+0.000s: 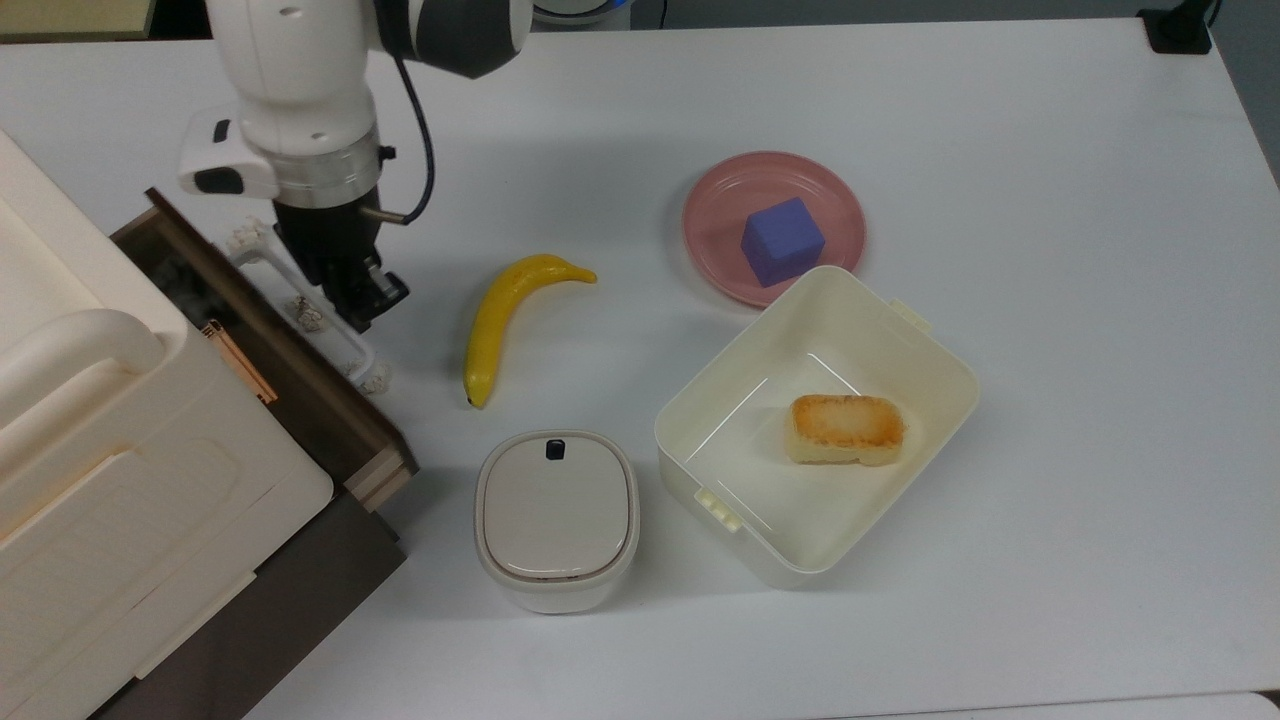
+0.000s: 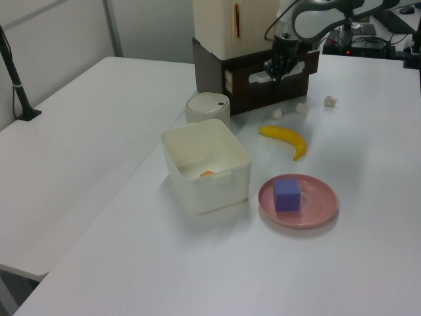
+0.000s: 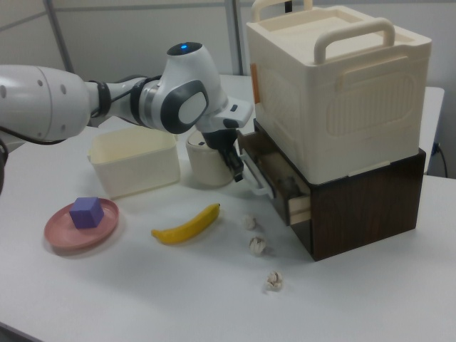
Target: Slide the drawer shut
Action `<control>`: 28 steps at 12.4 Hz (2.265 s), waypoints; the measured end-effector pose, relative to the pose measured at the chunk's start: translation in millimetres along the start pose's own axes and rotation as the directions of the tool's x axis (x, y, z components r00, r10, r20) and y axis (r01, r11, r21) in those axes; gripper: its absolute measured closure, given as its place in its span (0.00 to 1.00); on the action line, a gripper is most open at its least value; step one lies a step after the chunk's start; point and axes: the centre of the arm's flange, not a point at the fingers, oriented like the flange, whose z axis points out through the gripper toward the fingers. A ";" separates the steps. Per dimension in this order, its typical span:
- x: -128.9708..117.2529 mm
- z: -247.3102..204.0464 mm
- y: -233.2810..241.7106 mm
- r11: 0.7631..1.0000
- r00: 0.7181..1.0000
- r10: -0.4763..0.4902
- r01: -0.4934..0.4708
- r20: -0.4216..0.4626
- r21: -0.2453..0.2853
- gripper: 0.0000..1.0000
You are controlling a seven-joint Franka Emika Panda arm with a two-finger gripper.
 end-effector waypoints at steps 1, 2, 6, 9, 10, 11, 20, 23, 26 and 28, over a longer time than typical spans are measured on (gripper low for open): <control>7.2 -0.7 1.0 1.000 1.000 0.014 -0.014 -0.025 0.010 0.92; 14.2 -1.4 2.6 0.999 0.998 0.028 -0.027 -0.054 0.021 0.92; 29.5 -8.7 7.0 1.000 0.987 0.029 -0.031 -0.155 -0.008 0.92; 28.1 -7.7 3.3 0.999 0.984 0.037 -0.043 -0.174 -0.027 0.92; 27.9 -7.3 2.3 0.999 0.983 0.032 -0.039 -0.182 -0.034 0.92; 28.1 -6.8 2.0 0.999 0.982 0.026 -0.034 -0.188 -0.039 0.92; -32.7 -59.6 -39.6 0.910 0.905 -0.405 0.413 0.134 -0.040 0.87; -62.1 -120.5 -38.6 0.787 0.761 -0.613 0.612 0.212 0.078 0.50; -65.5 -123.9 -36.0 0.753 0.723 -0.654 0.651 0.224 0.097 0.01; -65.3 -123.0 -35.6 0.753 0.723 -0.653 0.650 0.225 0.097 0.00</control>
